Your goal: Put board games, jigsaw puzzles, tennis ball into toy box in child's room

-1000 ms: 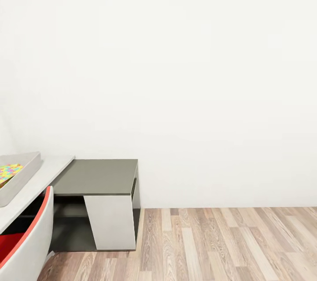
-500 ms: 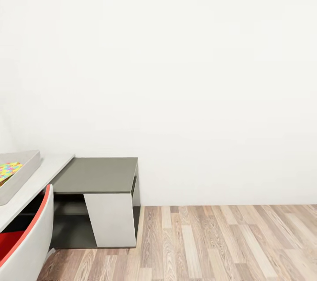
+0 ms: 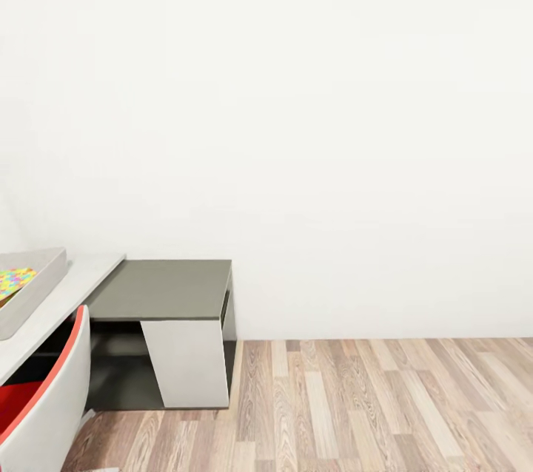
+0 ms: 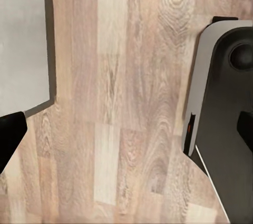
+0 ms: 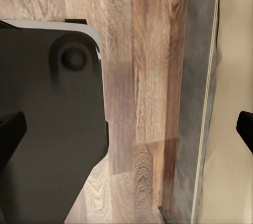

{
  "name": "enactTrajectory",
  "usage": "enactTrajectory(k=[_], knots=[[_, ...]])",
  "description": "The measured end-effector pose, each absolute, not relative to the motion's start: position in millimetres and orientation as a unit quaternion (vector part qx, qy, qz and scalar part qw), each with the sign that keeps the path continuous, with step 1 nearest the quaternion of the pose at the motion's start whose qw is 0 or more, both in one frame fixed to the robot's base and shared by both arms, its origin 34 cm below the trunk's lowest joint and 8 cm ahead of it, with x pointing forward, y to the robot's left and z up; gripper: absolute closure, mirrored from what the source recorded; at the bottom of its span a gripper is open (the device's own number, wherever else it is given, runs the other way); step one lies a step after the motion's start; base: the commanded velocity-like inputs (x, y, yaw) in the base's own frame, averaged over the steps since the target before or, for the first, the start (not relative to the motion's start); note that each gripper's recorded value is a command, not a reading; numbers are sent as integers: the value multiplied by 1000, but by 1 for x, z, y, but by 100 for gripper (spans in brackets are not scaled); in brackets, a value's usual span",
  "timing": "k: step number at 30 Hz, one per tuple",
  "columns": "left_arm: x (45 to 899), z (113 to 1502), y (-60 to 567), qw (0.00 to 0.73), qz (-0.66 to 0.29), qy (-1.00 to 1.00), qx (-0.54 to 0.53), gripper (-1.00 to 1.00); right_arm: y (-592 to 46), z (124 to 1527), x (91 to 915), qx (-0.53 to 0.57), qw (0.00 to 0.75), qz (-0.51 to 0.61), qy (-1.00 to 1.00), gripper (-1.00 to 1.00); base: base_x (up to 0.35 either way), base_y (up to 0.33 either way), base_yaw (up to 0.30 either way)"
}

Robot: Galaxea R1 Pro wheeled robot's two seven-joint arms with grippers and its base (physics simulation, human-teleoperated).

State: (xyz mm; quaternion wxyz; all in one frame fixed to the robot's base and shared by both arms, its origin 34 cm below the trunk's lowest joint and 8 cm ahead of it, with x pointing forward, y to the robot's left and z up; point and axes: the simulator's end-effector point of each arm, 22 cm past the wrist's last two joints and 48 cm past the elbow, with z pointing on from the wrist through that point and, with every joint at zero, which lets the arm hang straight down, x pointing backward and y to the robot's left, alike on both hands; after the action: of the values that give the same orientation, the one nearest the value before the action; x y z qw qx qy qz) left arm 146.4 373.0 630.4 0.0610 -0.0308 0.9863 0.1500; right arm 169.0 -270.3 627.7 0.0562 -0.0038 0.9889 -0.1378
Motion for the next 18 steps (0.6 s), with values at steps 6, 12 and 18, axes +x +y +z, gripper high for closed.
enactTrajectory(k=[6, 12, 18], knots=[[146, 629, 363, 60, 144, 987, -27, -100, -272, 628, 168, -3, 56, -138, 989, -100, 0, 0, 19], [159, 629, 361, 74, 143, 986, -33, -100, -276, 628, 169, -6, 59, -140, 988, -100, 0, 0, 2], [166, 627, 343, 80, 130, 988, -34, -100, -274, 627, 170, -8, 61, -138, 989, -100, 0, 0, 0]])
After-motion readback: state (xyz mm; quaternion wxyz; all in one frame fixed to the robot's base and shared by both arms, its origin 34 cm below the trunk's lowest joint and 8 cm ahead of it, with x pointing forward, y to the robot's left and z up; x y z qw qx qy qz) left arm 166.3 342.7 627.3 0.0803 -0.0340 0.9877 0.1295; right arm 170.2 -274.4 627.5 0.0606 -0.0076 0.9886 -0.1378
